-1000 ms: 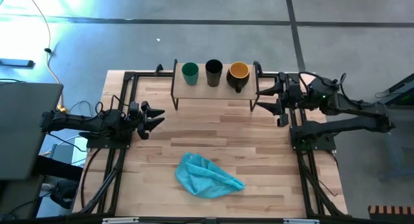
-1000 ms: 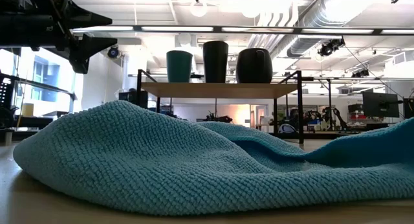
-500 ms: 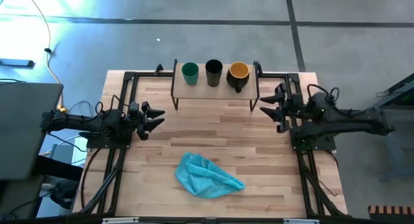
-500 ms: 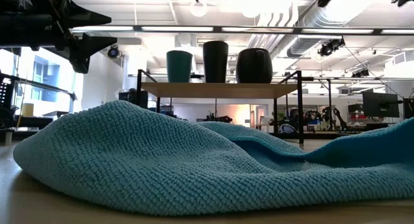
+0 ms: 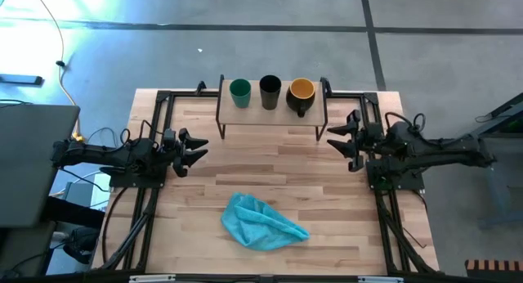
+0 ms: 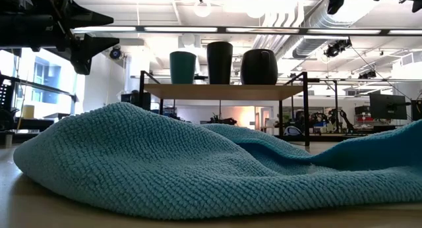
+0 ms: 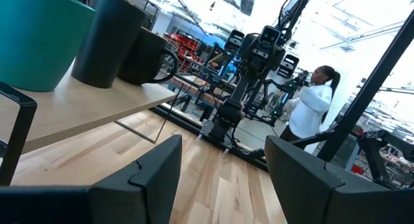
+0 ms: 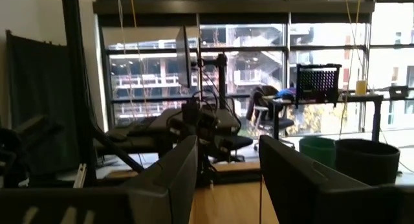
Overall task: Stack small to large cups/mugs on shelf
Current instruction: Return to Home Position
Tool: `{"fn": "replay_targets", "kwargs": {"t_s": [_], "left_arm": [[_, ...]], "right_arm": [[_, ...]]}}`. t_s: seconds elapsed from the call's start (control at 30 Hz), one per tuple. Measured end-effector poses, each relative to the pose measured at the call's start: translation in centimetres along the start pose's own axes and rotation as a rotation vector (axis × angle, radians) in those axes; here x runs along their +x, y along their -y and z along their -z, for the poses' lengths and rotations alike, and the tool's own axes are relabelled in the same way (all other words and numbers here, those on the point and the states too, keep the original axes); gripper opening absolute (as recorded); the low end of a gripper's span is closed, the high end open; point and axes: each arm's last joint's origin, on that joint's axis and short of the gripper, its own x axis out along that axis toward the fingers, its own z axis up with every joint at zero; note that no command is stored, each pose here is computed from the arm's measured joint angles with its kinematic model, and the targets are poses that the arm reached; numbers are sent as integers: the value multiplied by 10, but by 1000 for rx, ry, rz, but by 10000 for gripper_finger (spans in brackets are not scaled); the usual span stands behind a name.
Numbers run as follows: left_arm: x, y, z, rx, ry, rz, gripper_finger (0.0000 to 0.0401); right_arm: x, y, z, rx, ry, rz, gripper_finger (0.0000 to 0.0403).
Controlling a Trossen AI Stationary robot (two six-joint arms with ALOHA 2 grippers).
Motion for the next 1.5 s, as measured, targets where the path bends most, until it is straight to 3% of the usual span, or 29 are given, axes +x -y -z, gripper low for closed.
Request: {"fn": "replay_targets", "kwargs": {"t_s": [0.3,0.47,0.87,1.5], "left_arm": [[0,0,0,0,0,0,211],[0,1,-2,-5,17,7,211],[0,3,-6,-12,60,26,211],[-1,4,-10,-29,100,46,211]], "right_arm": [[-5,0,17,14,-59,22,158],[-15,1,27,26,30,38,158],[-40,2,51,57,97,6,158],[-58,2,78,88,118,-19,158]]}}
